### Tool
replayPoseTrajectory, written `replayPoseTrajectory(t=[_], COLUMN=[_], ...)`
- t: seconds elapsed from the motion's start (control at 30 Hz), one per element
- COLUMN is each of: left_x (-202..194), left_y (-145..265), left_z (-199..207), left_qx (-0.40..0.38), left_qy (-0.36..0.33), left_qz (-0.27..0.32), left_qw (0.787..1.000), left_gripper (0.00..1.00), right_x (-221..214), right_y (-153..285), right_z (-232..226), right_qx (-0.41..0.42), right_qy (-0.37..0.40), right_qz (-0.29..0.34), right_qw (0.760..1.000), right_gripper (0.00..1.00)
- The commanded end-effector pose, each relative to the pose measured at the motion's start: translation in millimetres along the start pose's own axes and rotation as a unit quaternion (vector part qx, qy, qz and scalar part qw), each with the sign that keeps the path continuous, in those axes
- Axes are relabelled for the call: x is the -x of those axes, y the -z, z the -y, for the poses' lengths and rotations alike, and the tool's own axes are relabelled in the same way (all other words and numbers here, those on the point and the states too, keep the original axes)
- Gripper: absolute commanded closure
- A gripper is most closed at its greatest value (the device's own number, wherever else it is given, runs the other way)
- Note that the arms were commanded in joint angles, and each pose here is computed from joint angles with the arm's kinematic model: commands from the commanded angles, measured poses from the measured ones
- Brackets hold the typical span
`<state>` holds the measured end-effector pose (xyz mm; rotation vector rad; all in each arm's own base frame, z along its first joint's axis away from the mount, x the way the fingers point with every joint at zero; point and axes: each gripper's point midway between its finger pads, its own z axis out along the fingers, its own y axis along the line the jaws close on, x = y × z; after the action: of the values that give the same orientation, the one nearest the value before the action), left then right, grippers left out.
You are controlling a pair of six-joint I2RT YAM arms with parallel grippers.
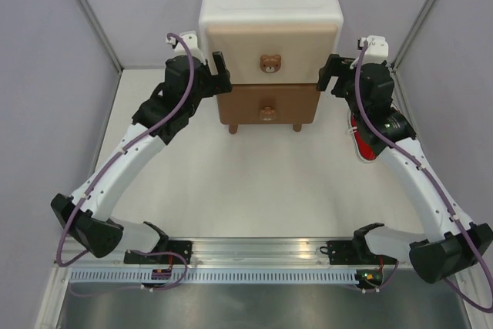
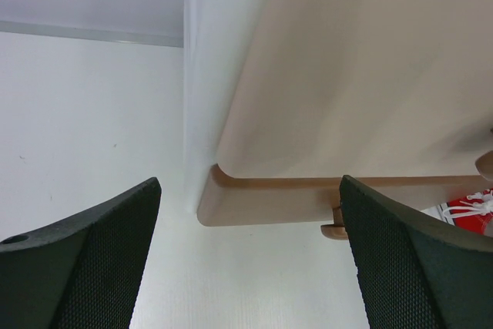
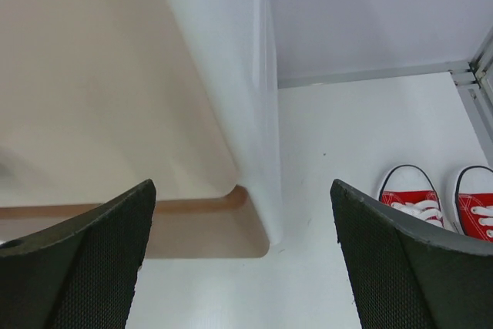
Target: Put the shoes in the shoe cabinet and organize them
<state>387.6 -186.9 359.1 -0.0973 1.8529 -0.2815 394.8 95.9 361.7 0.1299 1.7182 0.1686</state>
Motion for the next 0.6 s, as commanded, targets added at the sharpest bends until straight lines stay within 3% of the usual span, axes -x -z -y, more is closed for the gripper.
replayPoseTrajectory(t=[0.0, 0.27, 0.57], left_x=[21, -29, -97], left_y=[27, 42, 50], left_z=[-1, -29, -97], left_qx=[-0.023, -0.006, 0.032], left_qy=[0.037, 0.01, 0.043], left_qz=[0.035, -0.021, -0.1], left_qw=[0.998, 1.0, 0.994], left_gripper=[0.01, 0.0, 0.0], right_x=[-3, -51, -130], right_y=[25, 50, 52], right_z=[0, 3, -17], right_qx=[0.016, 0.04, 0.066], right_qy=[-0.017, -0.018, -0.014], right_qz=[-0.015, -0.072, -0.133], right_qw=[1.0, 0.996, 0.989], right_gripper=[0.02, 0.03, 0.03])
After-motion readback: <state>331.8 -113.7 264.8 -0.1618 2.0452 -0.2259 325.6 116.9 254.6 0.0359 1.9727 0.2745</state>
